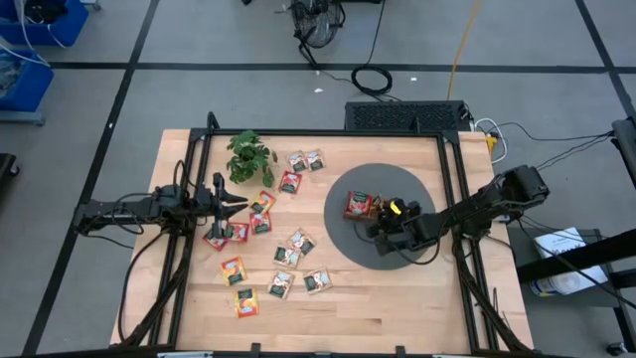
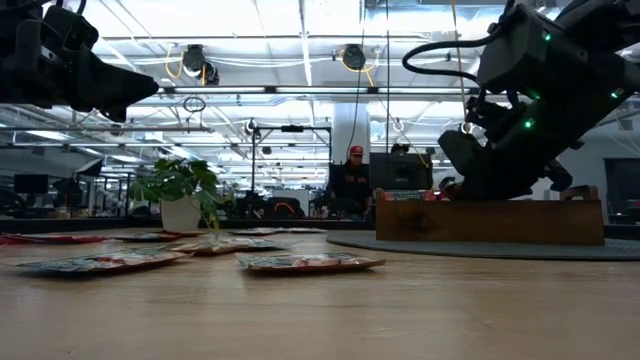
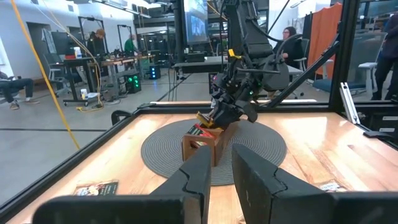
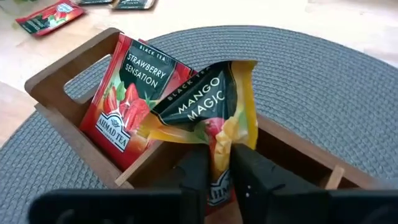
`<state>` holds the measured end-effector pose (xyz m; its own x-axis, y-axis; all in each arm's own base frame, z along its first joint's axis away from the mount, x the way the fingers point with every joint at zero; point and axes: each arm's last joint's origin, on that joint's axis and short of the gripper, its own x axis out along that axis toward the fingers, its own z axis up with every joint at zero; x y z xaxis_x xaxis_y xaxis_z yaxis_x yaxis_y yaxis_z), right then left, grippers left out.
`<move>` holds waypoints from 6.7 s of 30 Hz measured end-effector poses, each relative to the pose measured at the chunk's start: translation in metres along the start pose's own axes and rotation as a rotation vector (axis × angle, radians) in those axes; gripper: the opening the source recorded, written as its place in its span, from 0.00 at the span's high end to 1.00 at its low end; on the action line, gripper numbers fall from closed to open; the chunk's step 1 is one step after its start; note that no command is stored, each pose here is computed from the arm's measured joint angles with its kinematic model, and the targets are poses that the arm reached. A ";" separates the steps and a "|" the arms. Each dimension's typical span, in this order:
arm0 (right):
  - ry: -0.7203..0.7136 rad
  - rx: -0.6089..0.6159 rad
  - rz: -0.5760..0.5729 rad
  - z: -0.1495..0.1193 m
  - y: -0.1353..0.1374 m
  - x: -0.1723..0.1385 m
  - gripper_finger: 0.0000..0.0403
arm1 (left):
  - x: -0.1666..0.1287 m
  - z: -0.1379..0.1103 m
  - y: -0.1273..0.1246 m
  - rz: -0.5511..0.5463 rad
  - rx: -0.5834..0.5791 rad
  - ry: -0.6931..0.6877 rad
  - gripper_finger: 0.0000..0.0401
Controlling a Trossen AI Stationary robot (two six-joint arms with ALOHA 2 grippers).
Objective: Pick & Place Tea
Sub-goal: Put the yellow tea bag into the middle section of the wooden organizer
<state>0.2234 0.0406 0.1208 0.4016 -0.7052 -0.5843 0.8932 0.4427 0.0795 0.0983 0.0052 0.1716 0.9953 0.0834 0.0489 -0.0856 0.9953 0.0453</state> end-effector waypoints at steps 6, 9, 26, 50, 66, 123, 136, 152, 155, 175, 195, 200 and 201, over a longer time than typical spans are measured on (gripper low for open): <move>-0.002 0.034 0.012 0.000 0.002 0.000 0.70 | 0.000 0.000 0.000 0.000 0.000 0.000 0.82; -0.007 0.041 0.017 0.001 0.002 0.000 0.64 | 0.000 0.000 0.000 0.000 0.000 0.000 0.82; -0.040 -0.021 0.154 0.036 -0.002 -0.028 0.62 | 0.000 0.000 0.000 0.000 0.000 0.000 0.82; -0.144 -0.451 0.365 0.079 -0.019 -0.062 0.63 | 0.000 0.000 0.000 0.000 0.000 0.000 0.82; -0.355 -0.541 0.453 0.055 -0.069 -0.058 0.63 | 0.000 0.000 0.000 0.000 0.000 0.000 0.82; -0.619 -0.411 0.913 0.047 -0.130 -0.053 0.63 | 0.000 0.003 0.000 0.001 0.005 -0.032 0.82; -0.592 -0.387 0.921 0.045 -0.130 -0.052 0.63 | -0.002 0.017 -0.001 -0.046 -0.079 -0.179 0.82; -0.592 -0.387 0.921 0.045 -0.130 -0.052 0.63 | -0.001 0.017 -0.001 -0.045 -0.091 -0.173 0.82; -0.592 -0.387 0.921 0.045 -0.130 -0.052 0.63 | -0.001 0.017 0.000 -0.045 -0.125 -0.172 0.82; -0.592 -0.387 0.922 0.045 -0.130 -0.052 0.63 | 0.020 0.044 0.004 0.116 -0.409 0.158 0.75; -0.592 -0.387 0.922 0.045 -0.130 -0.052 0.63 | 0.100 0.037 -0.018 0.201 -0.495 0.965 0.31; -0.592 -0.387 0.922 0.045 -0.130 -0.052 0.63 | 0.104 0.016 -0.029 0.229 -0.482 1.109 0.31; -0.592 -0.387 0.922 0.045 -0.130 -0.052 0.63 | 0.104 0.013 -0.030 0.232 -0.471 1.141 0.31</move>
<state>0.0954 -0.0056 0.1774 0.9905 -0.1306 0.0435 0.1321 0.9907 -0.0335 0.2040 -0.0170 0.1878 0.4506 0.0195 -0.8925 -0.4738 0.8526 -0.2206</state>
